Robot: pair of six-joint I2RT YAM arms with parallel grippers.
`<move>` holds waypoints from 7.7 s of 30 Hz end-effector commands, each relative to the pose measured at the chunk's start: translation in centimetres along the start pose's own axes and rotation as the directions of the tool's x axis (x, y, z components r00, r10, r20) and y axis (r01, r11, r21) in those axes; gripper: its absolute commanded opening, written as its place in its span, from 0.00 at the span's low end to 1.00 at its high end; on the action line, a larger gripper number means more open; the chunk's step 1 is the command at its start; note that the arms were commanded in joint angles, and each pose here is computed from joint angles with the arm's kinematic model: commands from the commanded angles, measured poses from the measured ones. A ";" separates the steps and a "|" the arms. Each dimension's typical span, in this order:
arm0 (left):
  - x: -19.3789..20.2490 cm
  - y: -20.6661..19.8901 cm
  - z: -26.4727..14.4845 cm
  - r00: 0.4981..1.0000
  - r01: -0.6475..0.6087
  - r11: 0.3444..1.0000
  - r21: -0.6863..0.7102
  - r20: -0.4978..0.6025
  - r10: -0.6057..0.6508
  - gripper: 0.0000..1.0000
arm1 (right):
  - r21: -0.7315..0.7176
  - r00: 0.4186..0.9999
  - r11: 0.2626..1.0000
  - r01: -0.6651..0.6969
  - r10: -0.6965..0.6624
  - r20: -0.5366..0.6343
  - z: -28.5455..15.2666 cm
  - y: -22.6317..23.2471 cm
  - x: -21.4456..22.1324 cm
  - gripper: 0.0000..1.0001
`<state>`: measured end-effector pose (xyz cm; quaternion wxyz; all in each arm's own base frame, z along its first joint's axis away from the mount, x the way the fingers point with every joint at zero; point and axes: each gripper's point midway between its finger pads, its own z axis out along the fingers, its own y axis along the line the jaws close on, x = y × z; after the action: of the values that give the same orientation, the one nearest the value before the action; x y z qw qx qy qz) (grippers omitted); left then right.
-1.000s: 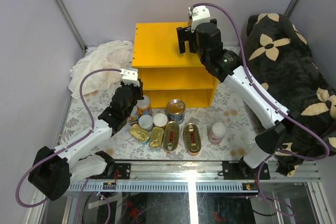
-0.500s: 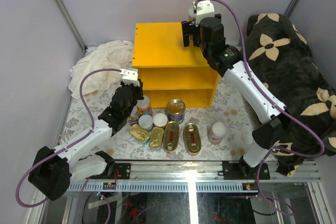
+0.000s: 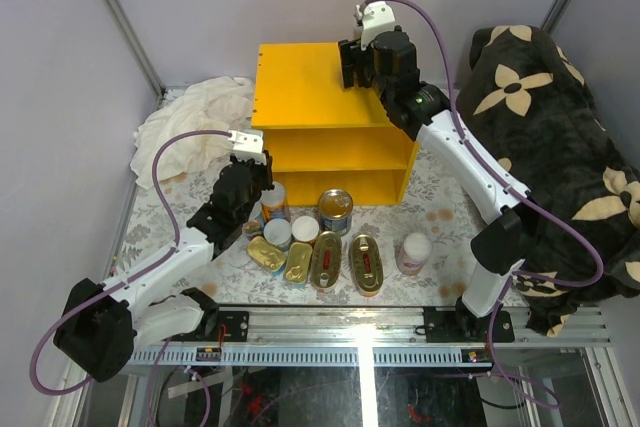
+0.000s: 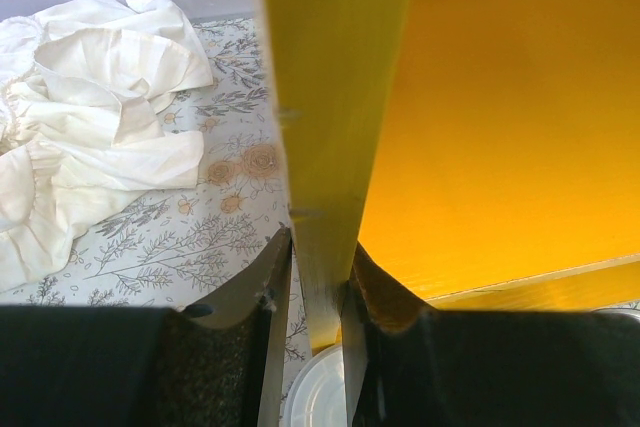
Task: Place and organize the canned foods onto the counter
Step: Adjust the counter at the center of the board, then pick up the canned food from the center of the board, then place the canned food on the counter.
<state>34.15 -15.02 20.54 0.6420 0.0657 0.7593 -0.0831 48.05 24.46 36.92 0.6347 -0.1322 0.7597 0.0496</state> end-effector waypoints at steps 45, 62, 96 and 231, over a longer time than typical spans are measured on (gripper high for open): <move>-0.7 -5.4 -0.6 0.998 0.055 0.969 0.242 0.000 -0.057 0.00 | -0.350 0.984 0.933 -0.083 0.132 0.120 1.9 15.6 -2.4 0.97; -0.5 -5.3 -0.5 0.999 0.052 0.970 0.236 -0.003 -0.052 0.00 | -0.342 0.985 0.937 -0.066 0.116 0.130 4.2 16.6 -2.0 0.74; -3.3 -4.5 -0.8 0.979 0.200 0.967 0.156 0.004 -0.203 0.05 | -0.371 0.926 0.858 -0.355 0.376 -0.016 -15.6 7.7 5.0 1.00; -1.9 -6.4 -1.5 0.914 0.370 0.920 0.127 -0.226 -0.337 1.00 | -0.299 0.984 0.950 -0.088 0.129 0.122 -10.8 8.7 -10.7 0.17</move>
<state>31.72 -19.36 21.31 0.5275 -0.0281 0.8193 -0.2230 34.91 32.42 43.77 0.5963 -0.2148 0.7489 0.1935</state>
